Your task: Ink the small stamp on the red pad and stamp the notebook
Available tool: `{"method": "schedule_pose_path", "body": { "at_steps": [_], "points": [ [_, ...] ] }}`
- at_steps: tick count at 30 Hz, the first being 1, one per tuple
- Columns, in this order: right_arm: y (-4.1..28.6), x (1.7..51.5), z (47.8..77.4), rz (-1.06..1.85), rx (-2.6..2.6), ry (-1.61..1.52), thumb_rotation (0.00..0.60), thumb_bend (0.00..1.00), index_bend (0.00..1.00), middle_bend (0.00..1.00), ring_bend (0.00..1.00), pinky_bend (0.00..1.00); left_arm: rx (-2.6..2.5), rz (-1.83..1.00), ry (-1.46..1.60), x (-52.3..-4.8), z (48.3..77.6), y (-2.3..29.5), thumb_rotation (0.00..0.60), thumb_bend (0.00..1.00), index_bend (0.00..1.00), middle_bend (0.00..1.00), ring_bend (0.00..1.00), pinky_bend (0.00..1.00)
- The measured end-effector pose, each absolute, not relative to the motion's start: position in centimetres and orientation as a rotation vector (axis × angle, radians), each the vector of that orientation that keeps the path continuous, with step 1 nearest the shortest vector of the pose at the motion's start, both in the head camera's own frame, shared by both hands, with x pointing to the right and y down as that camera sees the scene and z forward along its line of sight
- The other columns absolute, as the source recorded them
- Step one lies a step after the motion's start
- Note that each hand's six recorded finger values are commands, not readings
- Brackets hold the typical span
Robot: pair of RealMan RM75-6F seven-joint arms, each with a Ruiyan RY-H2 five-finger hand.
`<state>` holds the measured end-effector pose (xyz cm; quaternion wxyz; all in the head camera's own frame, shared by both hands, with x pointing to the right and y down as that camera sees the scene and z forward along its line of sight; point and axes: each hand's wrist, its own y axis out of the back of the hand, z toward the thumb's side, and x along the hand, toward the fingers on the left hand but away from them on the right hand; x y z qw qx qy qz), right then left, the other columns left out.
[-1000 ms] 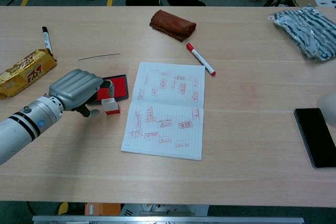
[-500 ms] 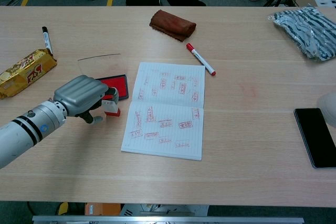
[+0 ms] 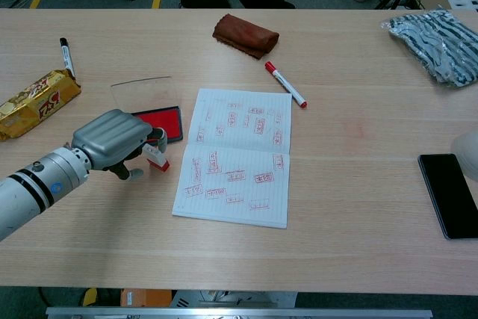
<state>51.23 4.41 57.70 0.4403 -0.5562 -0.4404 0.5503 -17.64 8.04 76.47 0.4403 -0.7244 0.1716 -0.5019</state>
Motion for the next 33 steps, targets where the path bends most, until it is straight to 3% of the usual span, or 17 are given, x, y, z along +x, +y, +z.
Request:
{"method": "schedule_pose_path", "body": {
  "at_steps": [33],
  "points": [
    [4.9, 52.2, 57.6, 1.39, -1.382, -1.106, 0.6, 0.16, 0.33, 0.4, 0.36, 0.46, -1.722, -1.222, 0.453, -16.3, 77.8, 8.3, 0.6, 0.25, 0.51, 1.0, 1.0, 1.0]
  ]
}}
